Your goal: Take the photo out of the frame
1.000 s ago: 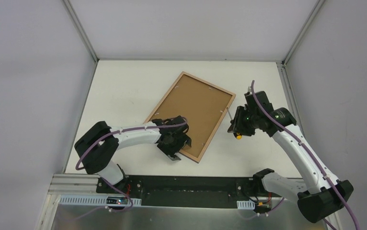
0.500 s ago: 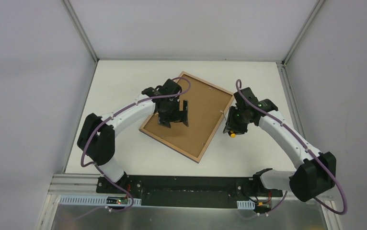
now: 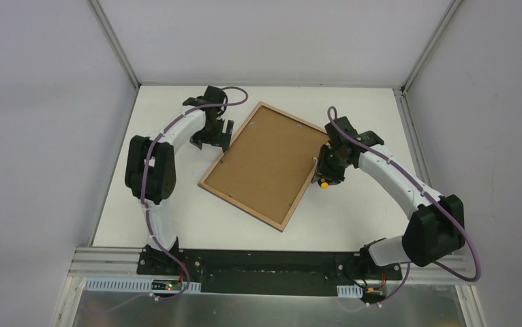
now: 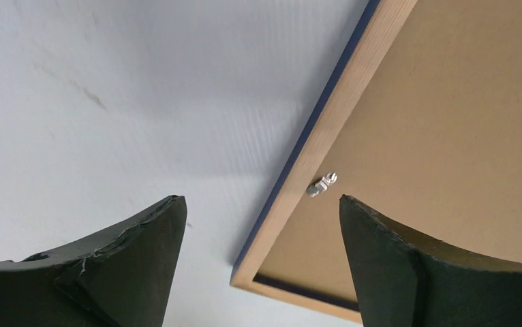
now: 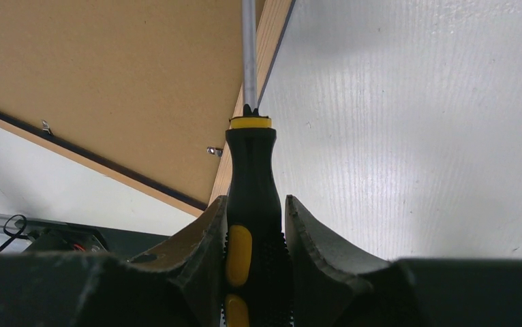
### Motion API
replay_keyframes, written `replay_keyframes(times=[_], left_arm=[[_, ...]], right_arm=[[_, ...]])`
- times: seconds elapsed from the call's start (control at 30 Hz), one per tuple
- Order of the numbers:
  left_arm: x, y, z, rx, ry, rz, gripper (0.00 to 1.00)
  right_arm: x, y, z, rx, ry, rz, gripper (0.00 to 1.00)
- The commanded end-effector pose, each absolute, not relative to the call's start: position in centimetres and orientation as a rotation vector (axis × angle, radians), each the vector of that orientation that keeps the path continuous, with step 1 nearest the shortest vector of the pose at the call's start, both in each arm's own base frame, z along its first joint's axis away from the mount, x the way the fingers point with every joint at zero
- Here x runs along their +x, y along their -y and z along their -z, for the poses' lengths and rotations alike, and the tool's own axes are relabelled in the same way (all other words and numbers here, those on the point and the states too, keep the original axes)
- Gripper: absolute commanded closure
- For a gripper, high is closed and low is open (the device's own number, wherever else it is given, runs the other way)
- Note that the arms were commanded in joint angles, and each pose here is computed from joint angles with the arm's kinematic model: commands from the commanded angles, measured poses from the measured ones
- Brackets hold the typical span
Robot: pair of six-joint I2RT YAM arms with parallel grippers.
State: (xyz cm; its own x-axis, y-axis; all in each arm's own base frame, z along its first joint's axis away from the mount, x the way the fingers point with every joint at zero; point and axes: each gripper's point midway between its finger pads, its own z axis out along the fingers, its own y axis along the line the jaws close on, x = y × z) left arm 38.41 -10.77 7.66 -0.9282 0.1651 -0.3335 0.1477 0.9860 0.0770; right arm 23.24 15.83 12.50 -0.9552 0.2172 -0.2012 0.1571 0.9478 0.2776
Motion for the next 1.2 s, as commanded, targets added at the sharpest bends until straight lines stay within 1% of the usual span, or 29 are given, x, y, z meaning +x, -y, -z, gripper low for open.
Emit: replay_keyframes(times=[0.0,0.07,0.23,0.3,0.5,0.6,0.73,0.8,0.83,1.07,1.17], left_arm=[[41.0,11.9,-7.9,0.301,-2.76,-0.01,0.17],[41.4,13.0,-7.4,0.286,-2.776,0.077,0.22],[42.1,14.8,-5.8,0.281,-2.809,0.196,0.25],[42.3,15.1,-5.5,0.266,-2.816,0.219,0.28],[41.6,15.6,-3.4,0.248,-2.876,0.267,0.51],[40.8,15.5,-2.4,0.246,-2.91,0.268,0.68],[39.5,14.2,-2.4,0.195,-2.931,0.183,0.87],[38.5,13.8,-2.2,0.155,-2.95,0.167,0.98],[37.9,13.6,-2.2,0.124,-2.962,0.161,1.0],[33.4,13.0,-1.5,-0.116,-3.043,0.145,1.0],[32.0,13.1,-1.3,-0.181,-3.065,0.151,1.0]], right_arm=[[24.1,-17.0,-14.4,0.314,-2.837,-0.456,1.0],[24.2,-16.8,-14.8,0.296,-2.831,-0.444,1.0],[24.1,-16.5,-14.6,0.237,-2.856,-0.411,1.0],[24.1,-16.7,-14.6,0.22,-2.871,-0.416,1.0],[24.8,-16.8,-14.7,0.163,-2.867,-0.408,1.0],[25.0,-16.8,-14.5,0.164,-2.873,-0.405,1.0],[25.2,-16.8,-13.8,0.186,-2.878,-0.384,1.0],[25.6,-16.7,-13.5,0.188,-2.883,-0.363,1.0],[25.8,-16.5,-13.3,0.193,-2.887,-0.337,1.0],[27.0,-14.6,-12.2,0.215,-2.895,-0.134,1.0],[27.5,-14.3,-11.9,0.202,-2.891,-0.093,1.0]])
